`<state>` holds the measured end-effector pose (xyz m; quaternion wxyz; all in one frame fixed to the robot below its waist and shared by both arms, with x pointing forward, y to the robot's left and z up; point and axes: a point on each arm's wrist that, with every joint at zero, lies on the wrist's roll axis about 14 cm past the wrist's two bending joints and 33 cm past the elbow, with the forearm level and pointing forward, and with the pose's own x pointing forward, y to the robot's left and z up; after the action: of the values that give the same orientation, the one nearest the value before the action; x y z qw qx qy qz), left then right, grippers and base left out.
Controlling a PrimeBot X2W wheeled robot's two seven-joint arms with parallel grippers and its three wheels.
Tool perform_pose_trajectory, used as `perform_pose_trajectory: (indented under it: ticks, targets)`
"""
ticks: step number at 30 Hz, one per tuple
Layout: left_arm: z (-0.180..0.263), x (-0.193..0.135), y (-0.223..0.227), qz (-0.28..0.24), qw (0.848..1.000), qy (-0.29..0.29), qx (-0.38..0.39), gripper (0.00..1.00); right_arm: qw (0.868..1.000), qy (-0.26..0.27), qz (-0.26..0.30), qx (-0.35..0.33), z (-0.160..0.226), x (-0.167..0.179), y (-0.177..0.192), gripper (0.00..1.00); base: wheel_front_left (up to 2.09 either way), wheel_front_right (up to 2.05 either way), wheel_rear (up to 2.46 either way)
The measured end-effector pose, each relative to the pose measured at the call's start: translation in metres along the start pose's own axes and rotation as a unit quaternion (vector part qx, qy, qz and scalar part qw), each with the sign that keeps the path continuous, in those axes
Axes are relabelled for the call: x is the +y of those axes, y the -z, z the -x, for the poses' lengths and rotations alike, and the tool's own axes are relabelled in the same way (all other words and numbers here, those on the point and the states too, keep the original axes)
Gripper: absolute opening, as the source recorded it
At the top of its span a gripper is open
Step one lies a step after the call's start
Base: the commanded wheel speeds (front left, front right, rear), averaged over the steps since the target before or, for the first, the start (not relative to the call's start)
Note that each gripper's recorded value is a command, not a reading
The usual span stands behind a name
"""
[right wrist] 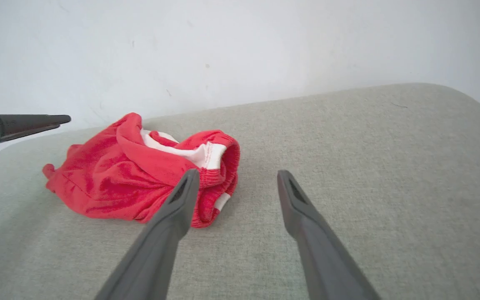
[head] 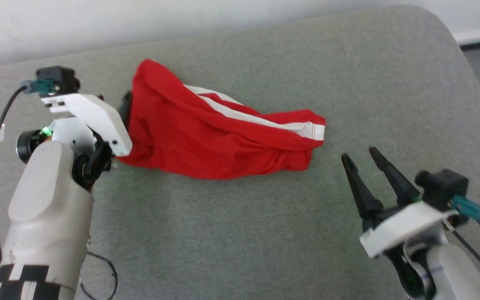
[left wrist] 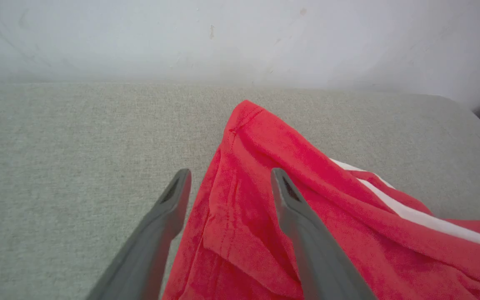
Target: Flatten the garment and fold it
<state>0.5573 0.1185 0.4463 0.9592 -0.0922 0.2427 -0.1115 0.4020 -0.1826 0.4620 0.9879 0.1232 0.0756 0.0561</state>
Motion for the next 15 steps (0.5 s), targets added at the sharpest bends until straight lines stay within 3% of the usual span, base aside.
perform_pose_trajectory:
  ticks: [7, 15]
  targets:
    - [0.027, 0.003, 0.01, -0.041, 0.995, 0.004, 0.089, 1.0, 1.0, -0.009, 0.008, -0.018, 0.023, 0.02, -0.025, 1.0, 0.0, 0.0, 0.0]
    - [0.018, 0.015, 0.039, -0.037, 0.981, -0.027, 0.187, 1.0, 1.0, 0.002, -0.003, -0.023, 0.032, 0.022, -0.034, 1.0, 0.0, 0.0, 0.0]
